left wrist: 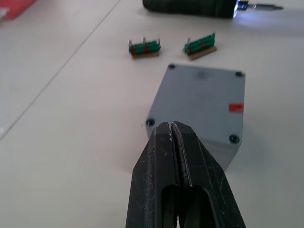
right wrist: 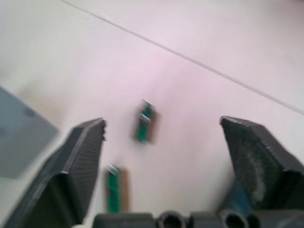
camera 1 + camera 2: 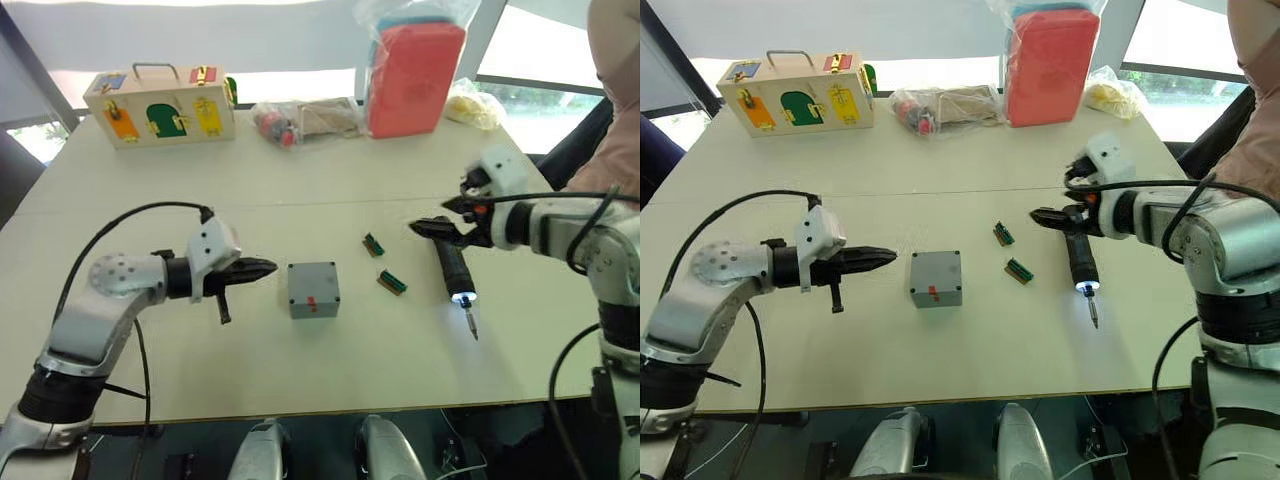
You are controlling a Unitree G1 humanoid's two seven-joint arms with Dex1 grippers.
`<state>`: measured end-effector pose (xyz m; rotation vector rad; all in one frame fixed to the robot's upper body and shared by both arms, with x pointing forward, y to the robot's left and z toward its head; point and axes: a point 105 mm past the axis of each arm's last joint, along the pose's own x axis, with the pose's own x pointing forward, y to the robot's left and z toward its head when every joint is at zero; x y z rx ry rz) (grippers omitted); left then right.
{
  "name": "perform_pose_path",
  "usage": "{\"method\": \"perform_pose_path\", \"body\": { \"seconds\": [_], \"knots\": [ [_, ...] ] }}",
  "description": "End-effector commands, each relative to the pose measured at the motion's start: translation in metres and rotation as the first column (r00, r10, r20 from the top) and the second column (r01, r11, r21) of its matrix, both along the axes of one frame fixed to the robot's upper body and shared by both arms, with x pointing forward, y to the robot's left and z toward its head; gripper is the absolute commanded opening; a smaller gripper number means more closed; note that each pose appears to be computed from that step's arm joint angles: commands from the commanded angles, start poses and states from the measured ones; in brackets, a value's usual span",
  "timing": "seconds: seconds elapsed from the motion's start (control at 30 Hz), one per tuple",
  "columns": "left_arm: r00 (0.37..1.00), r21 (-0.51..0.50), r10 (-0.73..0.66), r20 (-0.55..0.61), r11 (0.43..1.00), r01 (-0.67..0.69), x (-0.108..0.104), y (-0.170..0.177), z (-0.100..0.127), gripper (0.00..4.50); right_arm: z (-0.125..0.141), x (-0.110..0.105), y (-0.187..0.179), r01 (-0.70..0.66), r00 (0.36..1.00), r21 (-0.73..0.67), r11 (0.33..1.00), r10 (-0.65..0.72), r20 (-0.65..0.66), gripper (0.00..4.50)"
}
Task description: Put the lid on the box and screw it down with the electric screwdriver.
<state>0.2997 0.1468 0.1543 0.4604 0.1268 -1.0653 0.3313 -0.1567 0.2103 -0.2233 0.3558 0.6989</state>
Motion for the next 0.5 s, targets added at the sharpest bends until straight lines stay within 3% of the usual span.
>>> {"method": "perform_pose_path", "body": {
  "seconds": [0.03,0.23,0.5],
  "knots": [
    [1.0,0.012,-0.019,0.022,1.0,0.019,0.003,-0.007,-0.007,0.0,-0.009,-0.008,0.021,-0.082,0.994,-0.021,0.996,0.083,0.067,2.49],
    [0.999,0.017,-0.052,0.003,0.999,0.051,0.009,-0.021,-0.024,0.0,-0.053,-0.021,0.047,-0.155,0.988,-0.021,0.988,0.156,0.015,0.07],
    [0.996,0.026,-0.092,0.003,0.995,0.091,0.018,-0.035,-0.034,0.0,-0.08,-0.032,0.076,-0.237,0.97,0.008,0.971,0.237,-0.056,0.07]
  ]
}}
